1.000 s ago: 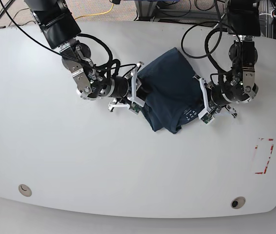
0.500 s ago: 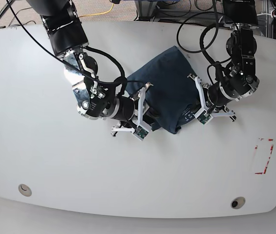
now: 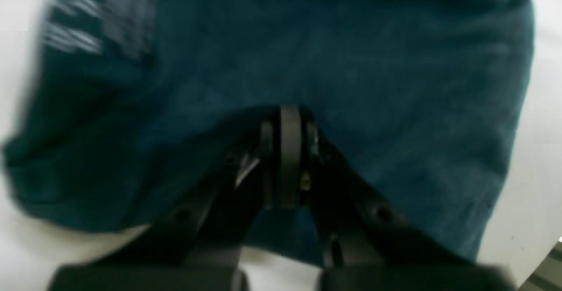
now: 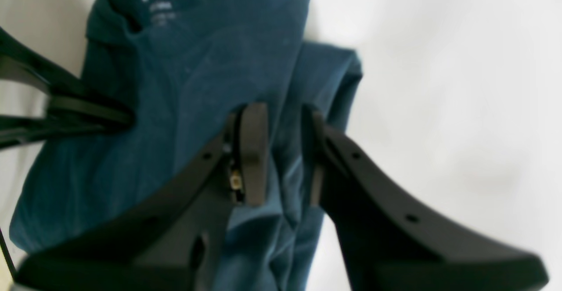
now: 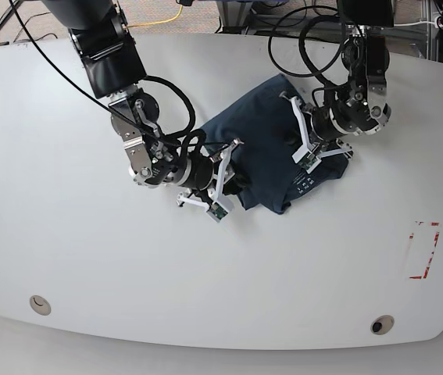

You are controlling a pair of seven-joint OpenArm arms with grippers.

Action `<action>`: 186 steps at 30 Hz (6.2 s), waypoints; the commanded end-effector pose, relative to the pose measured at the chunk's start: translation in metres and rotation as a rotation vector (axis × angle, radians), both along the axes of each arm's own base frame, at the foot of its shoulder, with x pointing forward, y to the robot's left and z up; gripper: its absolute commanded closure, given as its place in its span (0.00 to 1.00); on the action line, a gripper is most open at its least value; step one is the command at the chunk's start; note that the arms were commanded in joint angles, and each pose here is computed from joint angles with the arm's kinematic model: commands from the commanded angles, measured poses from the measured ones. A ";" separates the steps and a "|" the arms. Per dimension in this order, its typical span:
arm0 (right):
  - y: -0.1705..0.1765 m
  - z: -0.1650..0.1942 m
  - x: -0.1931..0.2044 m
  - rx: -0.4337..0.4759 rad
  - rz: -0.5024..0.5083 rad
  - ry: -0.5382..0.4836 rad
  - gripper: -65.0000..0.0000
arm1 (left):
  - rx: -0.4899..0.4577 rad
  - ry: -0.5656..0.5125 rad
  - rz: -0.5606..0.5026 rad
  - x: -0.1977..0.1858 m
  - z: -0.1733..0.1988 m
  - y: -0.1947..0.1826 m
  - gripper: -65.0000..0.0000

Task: Layout the t-shirt on the table in an organized manner, then fold the t-shirt properly
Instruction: 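Grasp the bundle's opposite edge with the left gripper beside the right, then drag the folded bundle with the left gripper toward the table edge, then release the bundle with the left gripper and lift it away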

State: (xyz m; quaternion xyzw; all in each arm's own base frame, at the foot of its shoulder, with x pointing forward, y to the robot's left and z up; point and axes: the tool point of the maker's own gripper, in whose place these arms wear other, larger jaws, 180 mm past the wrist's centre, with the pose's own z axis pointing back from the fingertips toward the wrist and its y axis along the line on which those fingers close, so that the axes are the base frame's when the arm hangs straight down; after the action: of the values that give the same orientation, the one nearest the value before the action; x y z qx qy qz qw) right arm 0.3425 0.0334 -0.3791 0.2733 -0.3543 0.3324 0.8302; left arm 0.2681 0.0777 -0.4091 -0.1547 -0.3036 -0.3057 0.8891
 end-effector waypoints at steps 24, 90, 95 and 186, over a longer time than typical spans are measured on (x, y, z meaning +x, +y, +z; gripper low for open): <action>0.011 0.007 -0.038 0.080 0.021 -0.014 0.81 | 0.075 -0.144 0.009 0.035 0.027 0.055 1.00; -0.071 0.070 -0.053 -0.135 -0.010 -0.189 0.81 | 0.026 -0.234 0.448 0.008 -0.005 0.167 1.00; -0.071 0.069 -0.054 -0.135 -0.008 -0.187 0.81 | 0.061 -0.260 0.479 0.006 0.007 0.198 1.00; -0.060 0.067 -0.060 -0.097 -0.015 -0.165 0.81 | 0.104 -0.181 0.661 0.000 0.015 0.265 1.00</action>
State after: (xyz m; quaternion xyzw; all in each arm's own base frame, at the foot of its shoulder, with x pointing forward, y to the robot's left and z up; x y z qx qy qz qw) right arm 0.2756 -0.0284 -0.3273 0.1990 -0.3831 0.3638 0.8254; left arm 0.2630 0.3295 -0.4046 0.0159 -0.3846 -0.0260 0.9226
